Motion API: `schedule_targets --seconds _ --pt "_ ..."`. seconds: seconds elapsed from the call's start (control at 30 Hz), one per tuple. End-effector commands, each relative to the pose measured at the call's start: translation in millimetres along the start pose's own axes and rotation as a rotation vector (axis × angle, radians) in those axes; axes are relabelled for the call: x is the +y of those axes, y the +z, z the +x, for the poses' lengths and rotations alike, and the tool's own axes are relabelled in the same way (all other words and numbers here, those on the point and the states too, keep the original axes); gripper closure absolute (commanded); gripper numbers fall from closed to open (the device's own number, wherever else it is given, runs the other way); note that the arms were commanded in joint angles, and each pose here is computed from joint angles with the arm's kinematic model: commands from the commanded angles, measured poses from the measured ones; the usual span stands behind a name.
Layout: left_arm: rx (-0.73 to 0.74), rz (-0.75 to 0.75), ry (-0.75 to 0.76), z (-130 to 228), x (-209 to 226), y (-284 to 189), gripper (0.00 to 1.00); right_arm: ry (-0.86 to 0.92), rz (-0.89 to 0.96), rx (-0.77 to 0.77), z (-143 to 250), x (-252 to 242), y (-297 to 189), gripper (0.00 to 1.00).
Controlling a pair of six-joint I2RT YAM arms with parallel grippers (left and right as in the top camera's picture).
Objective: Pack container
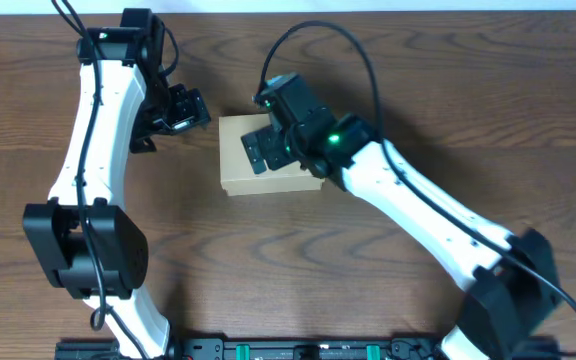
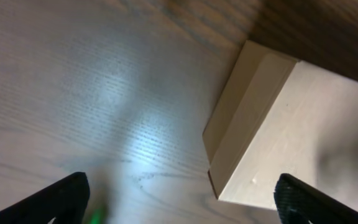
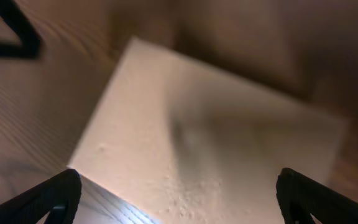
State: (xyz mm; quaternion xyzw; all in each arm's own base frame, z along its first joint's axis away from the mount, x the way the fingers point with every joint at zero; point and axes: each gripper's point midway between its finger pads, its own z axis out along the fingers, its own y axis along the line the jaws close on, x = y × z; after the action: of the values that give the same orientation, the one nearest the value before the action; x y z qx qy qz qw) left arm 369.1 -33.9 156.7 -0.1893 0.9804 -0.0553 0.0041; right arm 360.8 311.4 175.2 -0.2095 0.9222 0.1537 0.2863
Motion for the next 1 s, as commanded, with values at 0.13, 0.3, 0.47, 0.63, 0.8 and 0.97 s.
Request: schedule_targets --seconds 0.13,0.3,0.47,0.63,0.8,0.97 --pt "0.003 0.110 0.052 10.0 -14.7 -23.9 0.05 -0.050 0.029 -0.130 -32.5 -13.3 -53.3 0.01" --pt "-0.059 0.154 0.124 13.3 -18.3 -45.5 0.05 -0.186 0.026 -0.147 -31.2 -21.1 -88.9 0.01" --pt "-0.163 0.183 0.180 22.2 -16.7 -72.5 0.05 -0.205 0.049 -0.133 -10.3 -39.0 -131.8 0.01" --pt "-0.246 0.213 0.206 47.7 -6.4 -76.3 0.05 -0.226 0.069 -0.198 20.5 -52.9 -171.9 0.01" --pt "-0.320 0.272 0.233 82.7 4.7 -61.9 0.05 -0.222 0.073 -0.277 66.6 -61.5 -196.9 0.01" --pt "-0.418 0.418 0.343 123.2 1.6 -50.0 0.04 -0.210 0.034 -0.359 118.7 -62.1 -213.9 0.01"
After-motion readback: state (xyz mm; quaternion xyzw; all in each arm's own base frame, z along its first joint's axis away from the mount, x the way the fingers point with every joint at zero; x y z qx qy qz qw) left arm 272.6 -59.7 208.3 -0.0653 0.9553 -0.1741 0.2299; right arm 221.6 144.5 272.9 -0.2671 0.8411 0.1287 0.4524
